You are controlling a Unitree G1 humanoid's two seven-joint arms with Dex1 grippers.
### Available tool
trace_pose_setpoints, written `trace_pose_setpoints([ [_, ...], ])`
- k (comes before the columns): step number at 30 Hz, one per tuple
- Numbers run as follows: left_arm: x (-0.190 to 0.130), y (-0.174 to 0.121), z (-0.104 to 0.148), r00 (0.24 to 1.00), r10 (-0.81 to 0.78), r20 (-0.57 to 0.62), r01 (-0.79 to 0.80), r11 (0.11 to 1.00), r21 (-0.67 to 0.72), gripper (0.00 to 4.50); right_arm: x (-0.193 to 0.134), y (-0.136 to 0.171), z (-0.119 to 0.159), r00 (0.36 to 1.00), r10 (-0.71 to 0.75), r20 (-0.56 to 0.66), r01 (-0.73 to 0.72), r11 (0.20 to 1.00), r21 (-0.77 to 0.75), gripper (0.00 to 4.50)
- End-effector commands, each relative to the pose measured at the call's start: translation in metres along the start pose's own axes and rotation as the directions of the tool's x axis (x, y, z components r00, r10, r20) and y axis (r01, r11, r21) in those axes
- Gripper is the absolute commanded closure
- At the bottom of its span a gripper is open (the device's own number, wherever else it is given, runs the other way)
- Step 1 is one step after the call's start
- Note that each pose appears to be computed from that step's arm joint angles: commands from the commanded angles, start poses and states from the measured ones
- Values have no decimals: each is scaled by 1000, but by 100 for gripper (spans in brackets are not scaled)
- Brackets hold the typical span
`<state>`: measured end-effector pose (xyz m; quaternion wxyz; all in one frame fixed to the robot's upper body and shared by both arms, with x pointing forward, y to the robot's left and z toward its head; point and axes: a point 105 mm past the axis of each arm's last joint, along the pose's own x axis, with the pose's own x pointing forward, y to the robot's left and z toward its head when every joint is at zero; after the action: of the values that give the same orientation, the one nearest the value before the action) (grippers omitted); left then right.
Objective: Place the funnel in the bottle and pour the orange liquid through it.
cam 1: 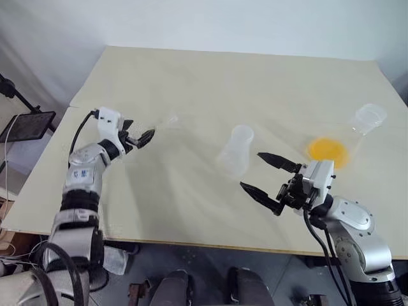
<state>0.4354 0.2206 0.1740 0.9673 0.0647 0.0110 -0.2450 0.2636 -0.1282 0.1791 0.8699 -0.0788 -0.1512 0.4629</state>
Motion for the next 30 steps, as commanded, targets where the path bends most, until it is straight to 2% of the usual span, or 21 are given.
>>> trace_pose_setpoints([
  [1, 7, 0, 9, 999, -39, -33, 41, 998, 42, 3, 1, 0, 8, 999, -14, 37, 16, 999, -34, 0],
  [9, 17, -8, -5, 973, -108, -202, 129, 987, 94, 3, -2, -2, 8, 998, -53, 43, 55, 997, -48, 0],
  [17, 26, -19, -3, 964, -140, -224, 172, 976, 134, 3, -5, 0, 7, 996, -74, 44, 77, 995, -59, 0],
  [21, -6, -12, -14, 896, -265, -357, 343, 923, 176, 3, -15, -1, 8, 992, -119, 34, 121, 991, -64, 0],
  [24, -25, -4, -19, 868, -284, -406, 383, 905, 186, 3, -15, 2, 6, 993, -112, 29, 113, 992, -51, 0],
  [27, -42, 3, -14, 875, -301, -378, 389, 902, 184, 3, -12, 2, 5, 995, -100, 31, 101, 994, -43, 0],
  [30, -41, -6, -3, 909, -335, -247, 378, 913, 153, 3, -10, 1, 4, 996, -87, 33, 88, 995, -39, 0],
])
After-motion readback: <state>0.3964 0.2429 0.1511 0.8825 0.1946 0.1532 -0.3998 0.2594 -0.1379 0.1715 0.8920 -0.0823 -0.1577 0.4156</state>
